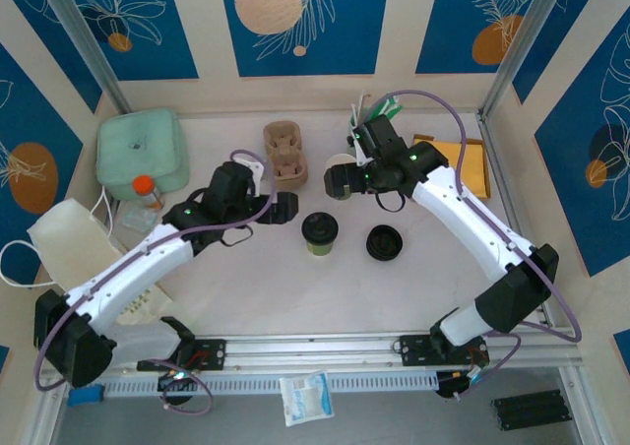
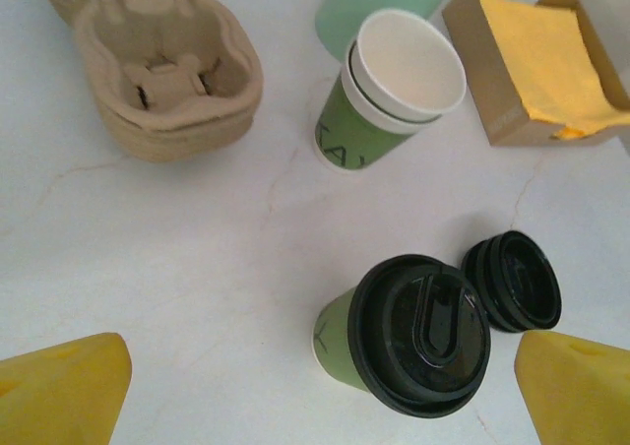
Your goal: Pack the takeout coffee
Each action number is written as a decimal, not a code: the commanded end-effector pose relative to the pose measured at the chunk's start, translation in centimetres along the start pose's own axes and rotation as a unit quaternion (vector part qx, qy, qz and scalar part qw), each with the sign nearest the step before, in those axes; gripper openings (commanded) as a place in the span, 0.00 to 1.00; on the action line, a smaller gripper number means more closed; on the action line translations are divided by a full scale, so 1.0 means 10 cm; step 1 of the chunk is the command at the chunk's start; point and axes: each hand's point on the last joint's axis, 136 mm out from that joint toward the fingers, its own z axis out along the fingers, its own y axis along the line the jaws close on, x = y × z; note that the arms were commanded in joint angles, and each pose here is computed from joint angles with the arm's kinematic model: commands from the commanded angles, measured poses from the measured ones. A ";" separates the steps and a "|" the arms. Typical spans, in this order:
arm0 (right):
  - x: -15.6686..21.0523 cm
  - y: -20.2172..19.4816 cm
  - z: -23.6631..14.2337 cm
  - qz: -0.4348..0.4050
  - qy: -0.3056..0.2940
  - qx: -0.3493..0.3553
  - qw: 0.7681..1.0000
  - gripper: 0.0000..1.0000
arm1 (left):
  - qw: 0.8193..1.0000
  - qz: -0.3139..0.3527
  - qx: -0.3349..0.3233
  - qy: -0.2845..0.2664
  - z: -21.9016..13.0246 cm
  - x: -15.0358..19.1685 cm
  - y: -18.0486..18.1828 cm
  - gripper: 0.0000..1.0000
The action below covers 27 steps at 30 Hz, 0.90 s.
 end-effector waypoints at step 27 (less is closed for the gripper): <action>0.74 0.54 0.81 -0.064 0.205 0.065 0.974 0.95 | 0.999 -0.038 -0.001 -0.020 -0.34 0.24 0.45 0.99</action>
